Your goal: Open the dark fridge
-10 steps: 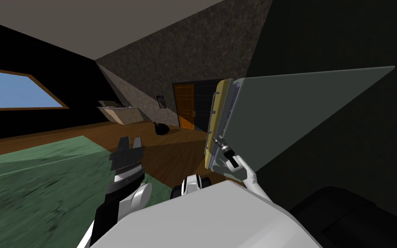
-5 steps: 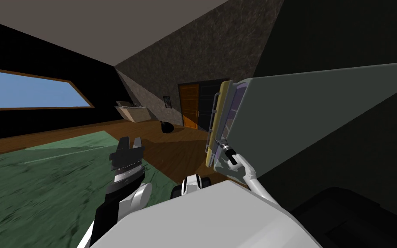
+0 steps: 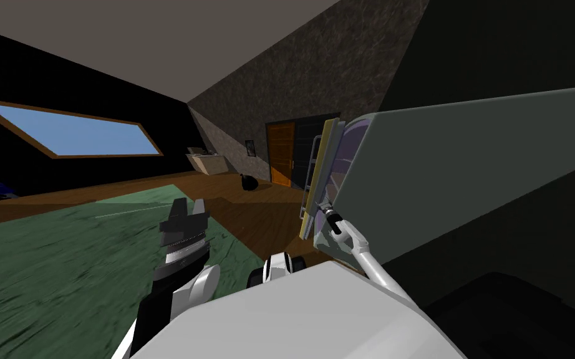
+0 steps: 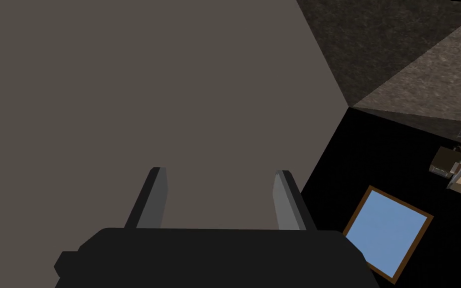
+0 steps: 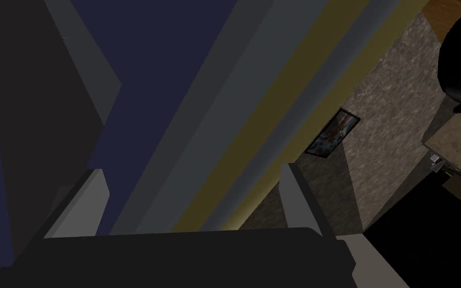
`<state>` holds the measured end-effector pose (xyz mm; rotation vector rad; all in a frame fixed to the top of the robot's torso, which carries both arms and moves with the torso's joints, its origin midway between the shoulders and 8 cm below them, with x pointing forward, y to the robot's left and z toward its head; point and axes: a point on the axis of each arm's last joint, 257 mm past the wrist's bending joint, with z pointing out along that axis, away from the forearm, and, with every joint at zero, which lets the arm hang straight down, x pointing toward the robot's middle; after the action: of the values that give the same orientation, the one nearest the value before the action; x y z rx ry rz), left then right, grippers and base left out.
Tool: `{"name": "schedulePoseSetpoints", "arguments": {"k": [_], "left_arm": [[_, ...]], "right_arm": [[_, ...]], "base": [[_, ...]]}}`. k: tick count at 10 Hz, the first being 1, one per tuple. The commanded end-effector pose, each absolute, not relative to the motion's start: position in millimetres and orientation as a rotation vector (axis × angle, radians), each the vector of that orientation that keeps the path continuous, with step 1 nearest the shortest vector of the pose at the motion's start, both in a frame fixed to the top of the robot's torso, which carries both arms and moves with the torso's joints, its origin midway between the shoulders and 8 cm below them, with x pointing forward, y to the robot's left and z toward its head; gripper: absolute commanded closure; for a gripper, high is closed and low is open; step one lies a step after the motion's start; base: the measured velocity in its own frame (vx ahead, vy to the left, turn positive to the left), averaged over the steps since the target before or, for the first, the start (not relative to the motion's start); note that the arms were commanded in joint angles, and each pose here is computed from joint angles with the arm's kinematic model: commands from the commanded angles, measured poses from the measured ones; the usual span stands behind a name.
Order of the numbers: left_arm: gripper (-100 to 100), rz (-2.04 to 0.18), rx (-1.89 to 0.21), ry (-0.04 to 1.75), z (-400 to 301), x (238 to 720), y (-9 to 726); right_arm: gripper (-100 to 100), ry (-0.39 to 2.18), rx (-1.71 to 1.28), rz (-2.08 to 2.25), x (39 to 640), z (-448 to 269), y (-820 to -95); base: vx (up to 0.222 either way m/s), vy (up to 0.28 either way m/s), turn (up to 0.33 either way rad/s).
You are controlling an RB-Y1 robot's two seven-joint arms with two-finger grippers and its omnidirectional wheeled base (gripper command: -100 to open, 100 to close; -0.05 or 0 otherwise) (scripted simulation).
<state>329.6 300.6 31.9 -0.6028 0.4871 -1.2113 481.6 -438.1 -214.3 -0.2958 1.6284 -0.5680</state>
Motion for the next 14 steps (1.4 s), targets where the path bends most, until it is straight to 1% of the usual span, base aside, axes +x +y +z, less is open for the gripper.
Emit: {"name": "schedulePoseSetpoints", "arguments": {"k": [1,2,4,5,6,7,8,9,12,13,14], "left_arm": [[0,-1.211,-0.603,0.487,32,330,301],[0,-1.211,-0.603,0.487,32,330,301],[0,-1.211,-0.603,0.487,32,330,301],[0,-1.211,-0.603,0.487,32,330,301],[0,-1.211,-0.603,0.487,32,330,301],[0,-1.211,-0.603,0.487,32,330,301],[0,-1.211,-0.603,0.487,32,330,301],[0,-1.211,-0.603,0.487,32,330,301],[0,-1.211,-0.603,0.487,32,330,301],[0,-1.211,-0.603,0.487,32,330,301],[0,-1.211,-0.603,0.487,32,330,301]], "right_arm": [[-100,1.673,-0.368,-0.745,478,-225,-475],[-100,1.673,-0.368,-0.745,478,-225,-475],[-100,1.703,-0.439,-0.936,477,-227,-516],[-100,1.708,-0.445,-0.945,476,-230,-518],[-100,1.721,-0.482,-1.042,474,-230,-538],[-100,1.721,-0.482,-1.042,474,-230,-538],[-100,1.73,-0.517,-1.136,471,-228,-558],[-100,1.73,-0.517,-1.136,471,-228,-558],[-100,1.739,-0.61,-1.393,461,-213,-611],[-100,1.739,-0.61,-1.393,461,-213,-611],[-100,1.736,-0.636,-1.468,458,-207,-625]], "base": [[-0.042,0.06,0.052],[-0.018,0.023,-0.043],[-0.035,0.038,0.198],[-0.04,0.054,0.072],[-0.035,0.062,0.12],[-0.024,0.043,0.063],[-0.026,0.05,0.115],[-0.021,0.035,0.076],[-0.037,0.056,0.166],[-0.026,0.045,0.051],[-0.017,0.04,0.061]]}}
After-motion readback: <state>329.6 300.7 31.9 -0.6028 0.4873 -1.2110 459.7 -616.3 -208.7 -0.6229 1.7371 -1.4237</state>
